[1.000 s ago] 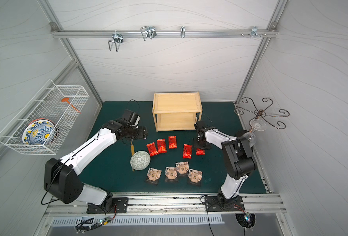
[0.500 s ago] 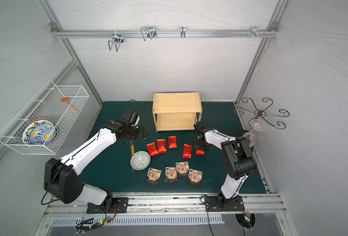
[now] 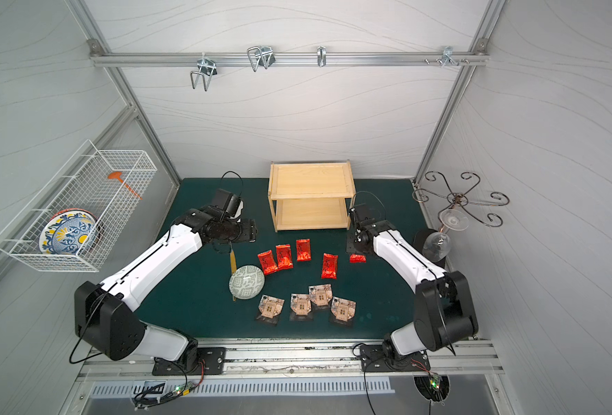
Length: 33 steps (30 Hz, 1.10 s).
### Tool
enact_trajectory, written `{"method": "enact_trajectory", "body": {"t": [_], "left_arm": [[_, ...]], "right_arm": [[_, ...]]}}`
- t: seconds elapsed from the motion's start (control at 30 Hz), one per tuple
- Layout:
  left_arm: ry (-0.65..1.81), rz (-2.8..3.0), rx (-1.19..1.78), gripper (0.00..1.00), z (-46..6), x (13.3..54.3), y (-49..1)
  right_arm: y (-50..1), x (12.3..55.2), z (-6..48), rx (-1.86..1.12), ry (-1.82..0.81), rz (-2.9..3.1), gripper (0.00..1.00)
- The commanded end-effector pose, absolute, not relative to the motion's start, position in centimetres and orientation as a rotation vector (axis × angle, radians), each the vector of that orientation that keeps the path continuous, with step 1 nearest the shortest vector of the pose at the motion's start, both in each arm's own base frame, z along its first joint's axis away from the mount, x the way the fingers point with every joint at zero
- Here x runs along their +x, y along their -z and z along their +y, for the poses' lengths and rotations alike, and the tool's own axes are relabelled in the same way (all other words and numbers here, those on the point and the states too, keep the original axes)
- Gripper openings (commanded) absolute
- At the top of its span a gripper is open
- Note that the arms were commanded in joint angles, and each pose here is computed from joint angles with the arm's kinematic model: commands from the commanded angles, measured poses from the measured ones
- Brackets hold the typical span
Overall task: Place the tea bags on the shelf by color
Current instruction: Pick up the tea bag from the center of the board, then place the tea bag on the shelf.
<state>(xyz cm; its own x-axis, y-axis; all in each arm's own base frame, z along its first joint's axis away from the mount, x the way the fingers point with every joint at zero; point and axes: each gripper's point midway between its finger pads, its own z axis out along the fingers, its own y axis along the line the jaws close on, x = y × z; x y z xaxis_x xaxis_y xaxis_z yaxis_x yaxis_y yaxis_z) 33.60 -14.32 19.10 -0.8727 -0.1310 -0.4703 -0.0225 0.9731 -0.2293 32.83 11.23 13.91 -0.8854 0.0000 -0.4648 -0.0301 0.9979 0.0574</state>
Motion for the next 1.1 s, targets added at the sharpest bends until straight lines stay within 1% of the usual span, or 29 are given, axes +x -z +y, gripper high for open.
{"method": "enact_trajectory", "body": {"t": [0.0,0.13,0.27,0.4,0.5,0.7,1.07], "left_arm": [[0.337,2.542,-0.11,0.75,-14.4,33.8,-22.3],[0.37,2.531,-0.115,0.75,-14.9,33.9,-22.6],[0.415,2.528,-0.107,0.75,-15.7,34.6,-23.0],[0.459,2.524,-0.094,0.76,-16.6,35.1,-23.1],[0.452,2.527,-0.09,0.76,-16.6,35.4,-22.8],[0.414,2.537,-0.099,0.76,-16.3,35.7,-22.1],[0.393,2.531,-0.096,0.76,-16.0,35.7,-21.7]], "right_arm": [[-20.3,33.7,10.7,-0.036,-0.077,2.551,0.57],[-25.8,36.8,11.8,-0.075,-0.124,2.411,0.57],[-28.9,40.6,13.6,-0.156,-0.154,2.344,0.57],[-30.3,44.4,15.0,-0.212,-0.141,2.291,0.57],[-30.7,46.4,16.2,-0.244,-0.177,2.257,0.57],[-29.2,49.0,17.2,-0.265,-0.16,2.28,0.57],[-27.0,50.8,16.6,-0.266,-0.084,2.302,0.59]]}}
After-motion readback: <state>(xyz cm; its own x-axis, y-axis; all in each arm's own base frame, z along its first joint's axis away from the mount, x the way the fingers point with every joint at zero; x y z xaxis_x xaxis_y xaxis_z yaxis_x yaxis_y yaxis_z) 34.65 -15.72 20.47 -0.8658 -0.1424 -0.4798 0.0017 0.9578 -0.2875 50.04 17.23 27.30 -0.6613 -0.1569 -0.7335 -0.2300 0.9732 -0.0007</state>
